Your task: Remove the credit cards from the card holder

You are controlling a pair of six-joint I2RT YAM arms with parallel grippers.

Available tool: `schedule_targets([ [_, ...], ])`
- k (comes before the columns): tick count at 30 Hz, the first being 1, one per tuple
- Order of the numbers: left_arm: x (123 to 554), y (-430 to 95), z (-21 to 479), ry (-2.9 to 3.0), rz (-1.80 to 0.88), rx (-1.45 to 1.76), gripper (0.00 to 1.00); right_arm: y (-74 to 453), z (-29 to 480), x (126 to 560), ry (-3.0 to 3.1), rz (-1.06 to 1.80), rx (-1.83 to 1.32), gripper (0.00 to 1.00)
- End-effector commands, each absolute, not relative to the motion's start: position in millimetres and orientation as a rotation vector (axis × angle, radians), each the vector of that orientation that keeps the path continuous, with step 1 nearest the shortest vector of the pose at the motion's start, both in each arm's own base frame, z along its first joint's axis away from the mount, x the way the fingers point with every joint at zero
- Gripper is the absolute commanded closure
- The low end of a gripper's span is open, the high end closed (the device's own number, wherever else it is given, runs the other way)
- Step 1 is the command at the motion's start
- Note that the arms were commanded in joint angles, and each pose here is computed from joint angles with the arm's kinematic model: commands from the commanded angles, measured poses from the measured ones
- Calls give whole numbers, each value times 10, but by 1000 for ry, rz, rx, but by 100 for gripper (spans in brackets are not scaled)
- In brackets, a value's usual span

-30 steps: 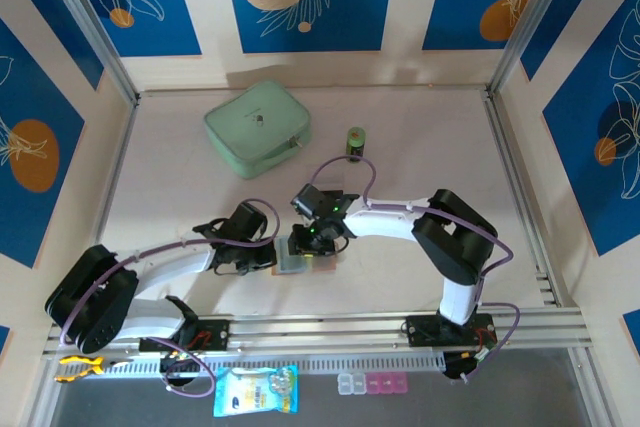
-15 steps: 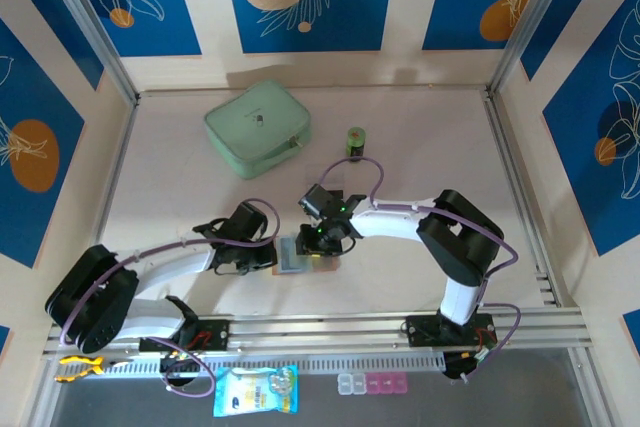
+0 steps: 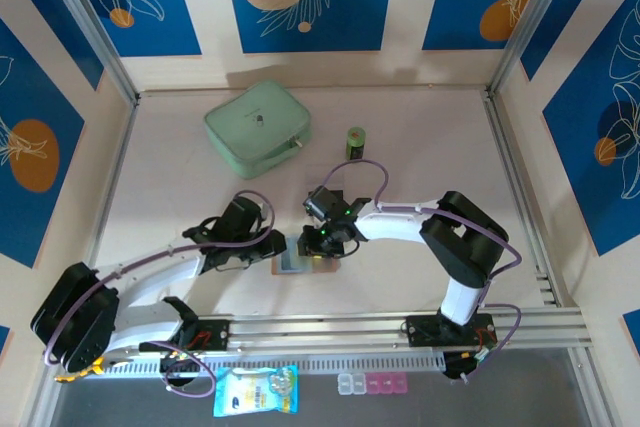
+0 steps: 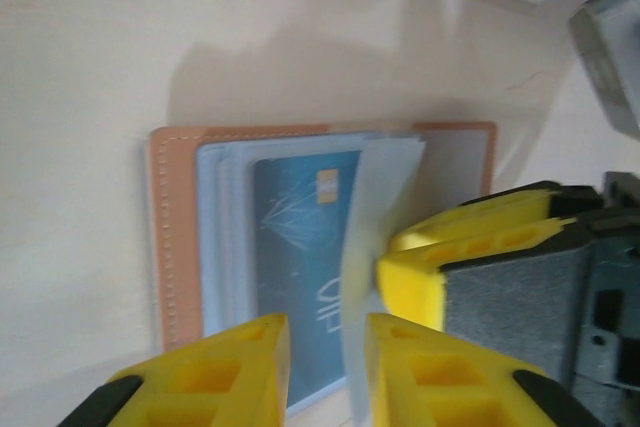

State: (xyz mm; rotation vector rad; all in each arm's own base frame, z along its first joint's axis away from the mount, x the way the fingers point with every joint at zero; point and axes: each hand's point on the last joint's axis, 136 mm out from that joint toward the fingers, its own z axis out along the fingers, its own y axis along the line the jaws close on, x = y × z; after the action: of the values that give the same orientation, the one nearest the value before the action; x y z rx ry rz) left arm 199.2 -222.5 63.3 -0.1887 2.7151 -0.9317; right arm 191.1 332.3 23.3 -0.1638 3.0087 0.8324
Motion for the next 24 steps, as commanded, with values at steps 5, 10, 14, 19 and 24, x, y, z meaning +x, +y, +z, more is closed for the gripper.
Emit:
schedule_targets([
  [5, 1989, -2384, 565, 2747, -1022, -210, 70, 3279, 258, 1859, 3025, 851, -147, 73],
  [10, 2001, -2463, 520, 2757, -1062, -211, 70, 3278, 269, 1852, 3023, 856, -148, 73],
  [14, 2014, -2506, 495, 2762, -1082, -214, 71, 3280, 271, 1849, 3027, 858, -151, 73],
  [19, 2026, -2548, 504, 2766, -1098, -206, 72, 3279, 346, 1867, 3013, 857, -156, 73],
  [24, 2064, -2590, 590, 2753, -1112, -194, 72, 3213, 564, 1925, 2964, 817, -174, 73],
])
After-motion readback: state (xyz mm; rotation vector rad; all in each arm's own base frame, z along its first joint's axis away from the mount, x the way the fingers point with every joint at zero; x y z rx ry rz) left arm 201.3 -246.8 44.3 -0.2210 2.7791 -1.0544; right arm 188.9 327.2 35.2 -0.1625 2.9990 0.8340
